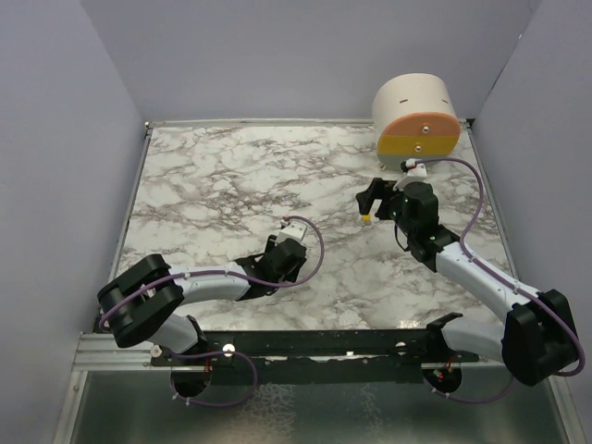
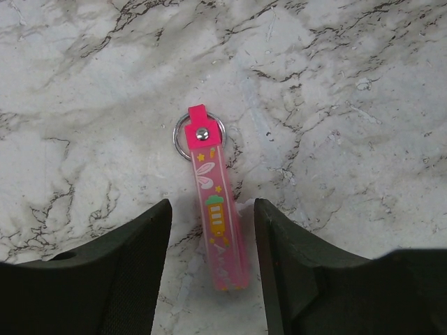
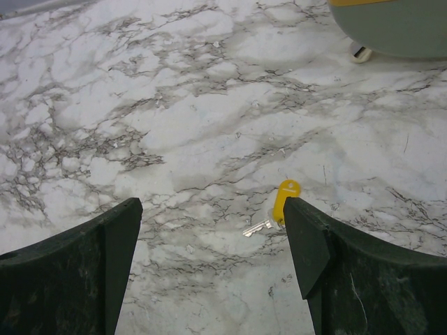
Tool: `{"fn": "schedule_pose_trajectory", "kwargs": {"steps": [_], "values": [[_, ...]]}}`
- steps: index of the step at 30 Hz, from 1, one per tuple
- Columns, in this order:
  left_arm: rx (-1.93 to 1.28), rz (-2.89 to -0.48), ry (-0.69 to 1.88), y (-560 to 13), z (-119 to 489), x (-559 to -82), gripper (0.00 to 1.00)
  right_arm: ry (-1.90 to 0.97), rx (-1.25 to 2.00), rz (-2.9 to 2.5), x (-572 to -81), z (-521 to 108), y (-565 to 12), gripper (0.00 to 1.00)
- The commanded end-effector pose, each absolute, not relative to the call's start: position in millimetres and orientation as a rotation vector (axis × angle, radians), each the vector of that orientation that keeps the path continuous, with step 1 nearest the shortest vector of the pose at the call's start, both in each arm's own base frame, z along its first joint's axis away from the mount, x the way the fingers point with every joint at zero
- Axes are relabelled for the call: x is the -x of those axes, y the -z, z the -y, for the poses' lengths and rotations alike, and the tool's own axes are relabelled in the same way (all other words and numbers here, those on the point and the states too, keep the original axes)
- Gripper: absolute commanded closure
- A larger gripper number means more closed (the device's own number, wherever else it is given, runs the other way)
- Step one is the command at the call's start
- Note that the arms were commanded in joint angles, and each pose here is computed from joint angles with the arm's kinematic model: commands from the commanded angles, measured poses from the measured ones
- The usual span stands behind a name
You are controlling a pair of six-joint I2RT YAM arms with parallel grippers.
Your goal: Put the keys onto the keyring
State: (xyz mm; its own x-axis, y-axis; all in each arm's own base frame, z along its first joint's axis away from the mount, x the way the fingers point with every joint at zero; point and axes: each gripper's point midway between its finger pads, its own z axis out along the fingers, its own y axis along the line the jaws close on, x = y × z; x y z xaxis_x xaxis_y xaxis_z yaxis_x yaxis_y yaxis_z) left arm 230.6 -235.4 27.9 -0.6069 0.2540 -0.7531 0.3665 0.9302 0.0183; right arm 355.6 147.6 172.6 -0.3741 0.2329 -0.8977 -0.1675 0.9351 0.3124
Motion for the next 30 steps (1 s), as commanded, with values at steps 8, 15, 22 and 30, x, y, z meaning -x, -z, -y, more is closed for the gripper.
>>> {"fn": "schedule_pose_trajectory", "kwargs": {"steps": [8, 15, 22, 30], "values": [[-0.451, -2.278, 0.171, -14, 237, -226, 0.5, -0.451, -0.018, -1.868, -359, -155, -186, 0.17], [-0.459, -2.284, 0.17, -15, 237, -225, 0.67, -0.451, -0.018, -1.867, -359, -155, -186, 0.17], [-0.474, -2.231, 0.192, -45, 245, -233, 0.76, -0.446, -0.019, -1.87, -359, -154, -184, 0.17], [-0.527, -2.149, 0.18, -96, 258, -249, 0.77, -0.441, -0.02, -1.868, -359, -153, -185, 0.17]]}}
